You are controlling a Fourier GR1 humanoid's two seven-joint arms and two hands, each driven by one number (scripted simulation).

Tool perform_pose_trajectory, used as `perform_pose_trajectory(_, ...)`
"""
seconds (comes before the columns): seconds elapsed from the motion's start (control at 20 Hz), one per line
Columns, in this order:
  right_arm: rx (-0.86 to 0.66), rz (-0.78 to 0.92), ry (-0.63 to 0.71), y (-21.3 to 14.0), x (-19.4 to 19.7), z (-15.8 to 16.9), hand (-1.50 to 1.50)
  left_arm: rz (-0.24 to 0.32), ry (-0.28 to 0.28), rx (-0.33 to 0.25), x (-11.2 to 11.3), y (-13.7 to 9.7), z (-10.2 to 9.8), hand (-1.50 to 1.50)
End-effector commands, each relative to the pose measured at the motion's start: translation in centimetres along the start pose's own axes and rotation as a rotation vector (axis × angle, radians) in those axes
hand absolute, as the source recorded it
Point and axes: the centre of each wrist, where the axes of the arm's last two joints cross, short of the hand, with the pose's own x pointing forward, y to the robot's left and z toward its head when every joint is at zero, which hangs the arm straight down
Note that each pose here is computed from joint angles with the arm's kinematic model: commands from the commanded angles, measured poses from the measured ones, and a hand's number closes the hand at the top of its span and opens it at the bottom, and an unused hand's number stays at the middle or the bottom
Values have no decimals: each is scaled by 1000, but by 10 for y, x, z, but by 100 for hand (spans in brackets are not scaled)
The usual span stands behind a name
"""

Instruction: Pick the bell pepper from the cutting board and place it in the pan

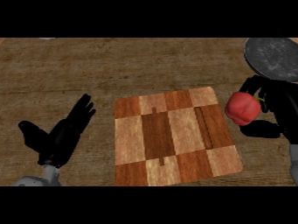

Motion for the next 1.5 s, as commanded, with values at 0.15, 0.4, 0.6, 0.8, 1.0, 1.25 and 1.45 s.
perform_pose_trajectory(0.15,-101,-265,101,-17,-79,4,150,-17,13,-42,-9,-2,1,0)
perform_pose_trajectory(0.4,-118,-114,101,-13,-130,-35,150,-6,4,-61,-2,-8,-17,0)
perform_pose_trajectory(0.6,-162,-51,107,-6,-149,-61,150,-40,9,-63,9,-5,-17,0)
perform_pose_trajectory(0.8,-260,-44,119,4,-178,-70,150,-30,-3,-85,2,-22,-14,0)
perform_pose_trajectory(1.0,-411,1,203,-2,-186,-84,150,-23,-1,-98,17,-22,-21,0)
perform_pose_trajectory(1.25,-492,-30,259,-13,-202,-88,150,-33,-27,-102,17,-25,-25,0)
perform_pose_trajectory(1.45,-492,-23,252,-30,-228,-70,150,-38,-10,-134,14,-31,-23,0)
